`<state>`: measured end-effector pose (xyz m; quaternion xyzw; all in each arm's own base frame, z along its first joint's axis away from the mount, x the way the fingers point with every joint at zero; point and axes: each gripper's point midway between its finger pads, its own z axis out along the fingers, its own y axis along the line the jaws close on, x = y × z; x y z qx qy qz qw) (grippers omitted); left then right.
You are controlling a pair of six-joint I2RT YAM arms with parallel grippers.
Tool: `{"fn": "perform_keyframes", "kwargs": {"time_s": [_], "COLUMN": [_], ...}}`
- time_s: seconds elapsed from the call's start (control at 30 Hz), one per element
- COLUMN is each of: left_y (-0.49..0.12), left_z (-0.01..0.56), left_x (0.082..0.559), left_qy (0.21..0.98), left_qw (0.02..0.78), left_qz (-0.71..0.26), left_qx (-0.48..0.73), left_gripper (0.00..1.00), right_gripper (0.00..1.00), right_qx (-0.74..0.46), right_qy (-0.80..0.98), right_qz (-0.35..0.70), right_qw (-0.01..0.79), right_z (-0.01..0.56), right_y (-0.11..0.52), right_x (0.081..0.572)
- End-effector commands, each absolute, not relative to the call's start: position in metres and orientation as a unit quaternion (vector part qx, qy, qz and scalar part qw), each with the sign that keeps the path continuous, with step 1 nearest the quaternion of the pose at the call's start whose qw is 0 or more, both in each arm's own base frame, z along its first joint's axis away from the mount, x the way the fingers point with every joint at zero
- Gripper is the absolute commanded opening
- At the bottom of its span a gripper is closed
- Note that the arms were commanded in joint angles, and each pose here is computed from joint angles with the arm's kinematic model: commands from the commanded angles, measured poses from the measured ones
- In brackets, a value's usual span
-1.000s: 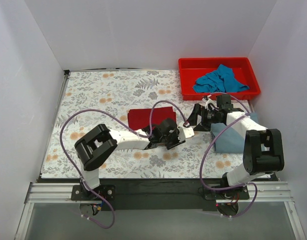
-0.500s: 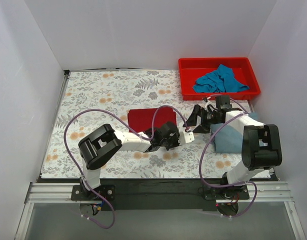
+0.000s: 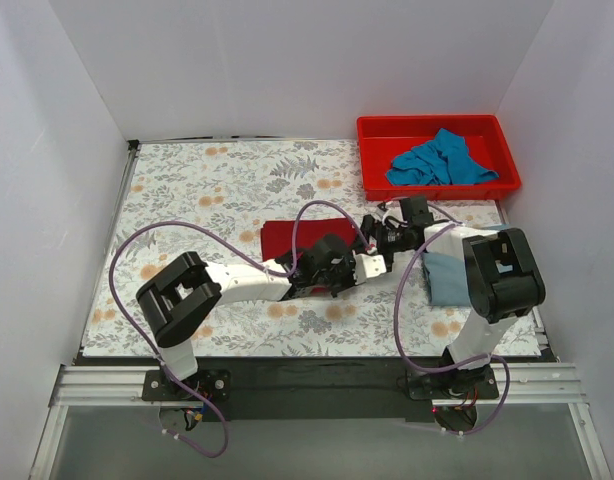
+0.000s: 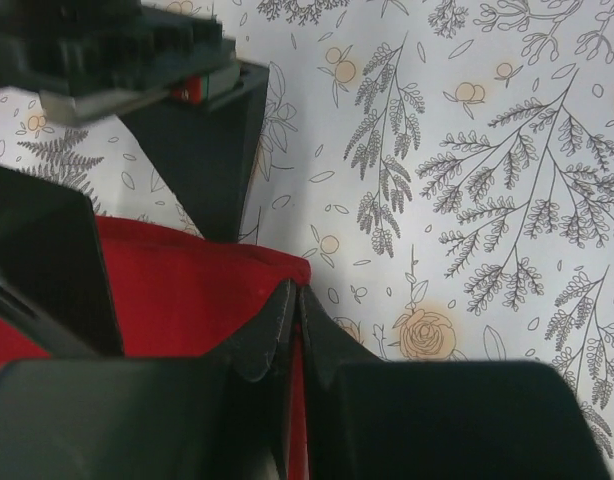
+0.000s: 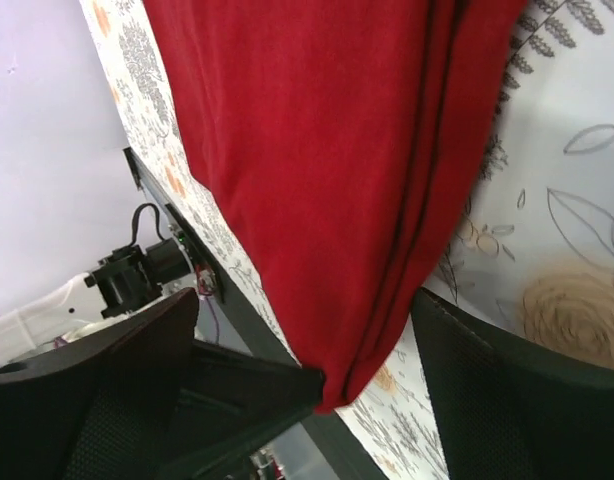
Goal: Fold and stack the t-shirts
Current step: Fold the tshirt, then neatly place the folded tshirt to the corner
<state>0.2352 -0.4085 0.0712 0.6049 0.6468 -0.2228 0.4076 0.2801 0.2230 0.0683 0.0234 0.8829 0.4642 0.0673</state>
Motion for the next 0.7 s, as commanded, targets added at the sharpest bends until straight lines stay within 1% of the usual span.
{"fn": "perform_keyframes", "kwargs": {"time_s": [0.0, 0.07, 0.27, 0.37, 0.47, 0.53, 0.57, 0.6, 0.63, 0.67], "left_y": [-0.413, -0.412, -0.408, -0.409, -0.409, -0.411, -0.411, -0.412, -0.410, -0.411], "left_z": [0.109, 0.115, 0.122, 0.126, 0.129, 0.129, 0.128, 0.130, 0.127, 0.130], "left_x": [0.231, 0.231, 0.227, 0.222, 0.220, 0.219, 0.219, 0.220, 0.220, 0.221], "left_qy": [0.629, 0.626, 0.625, 0.623, 0.619, 0.618, 0.619, 0.619, 0.624, 0.628], "left_qw": [0.431, 0.437, 0.438, 0.436, 0.435, 0.434, 0.432, 0.433, 0.427, 0.426], "left_qz": [-0.259, -0.261, -0.272, -0.284, -0.292, -0.294, -0.295, -0.294, -0.291, -0.291], "left_qx": [0.593, 0.591, 0.586, 0.585, 0.585, 0.585, 0.586, 0.586, 0.586, 0.583], "left_gripper": [0.00, 0.00, 0.00, 0.00, 0.00, 0.00, 0.00, 0.00, 0.00, 0.00], "right_gripper": [0.90, 0.87, 0.84, 0.82, 0.75, 0.63, 0.54, 0.31, 0.20, 0.04], "right_qx": [0.058, 0.059, 0.070, 0.072, 0.071, 0.066, 0.064, 0.054, 0.051, 0.042], "right_qy": [0.871, 0.868, 0.864, 0.868, 0.874, 0.872, 0.871, 0.868, 0.866, 0.866], "right_qz": [0.486, 0.492, 0.498, 0.491, 0.481, 0.484, 0.487, 0.494, 0.497, 0.498], "right_qw": [0.035, 0.013, -0.021, -0.022, -0.016, -0.019, -0.028, -0.025, -0.028, -0.019], "right_z": [0.059, 0.055, 0.047, 0.039, 0.030, 0.029, 0.024, 0.028, 0.029, 0.033], "right_y": [0.239, 0.248, 0.256, 0.256, 0.259, 0.264, 0.266, 0.269, 0.270, 0.269], "right_x": [0.282, 0.281, 0.281, 0.284, 0.294, 0.299, 0.298, 0.301, 0.300, 0.301]}}
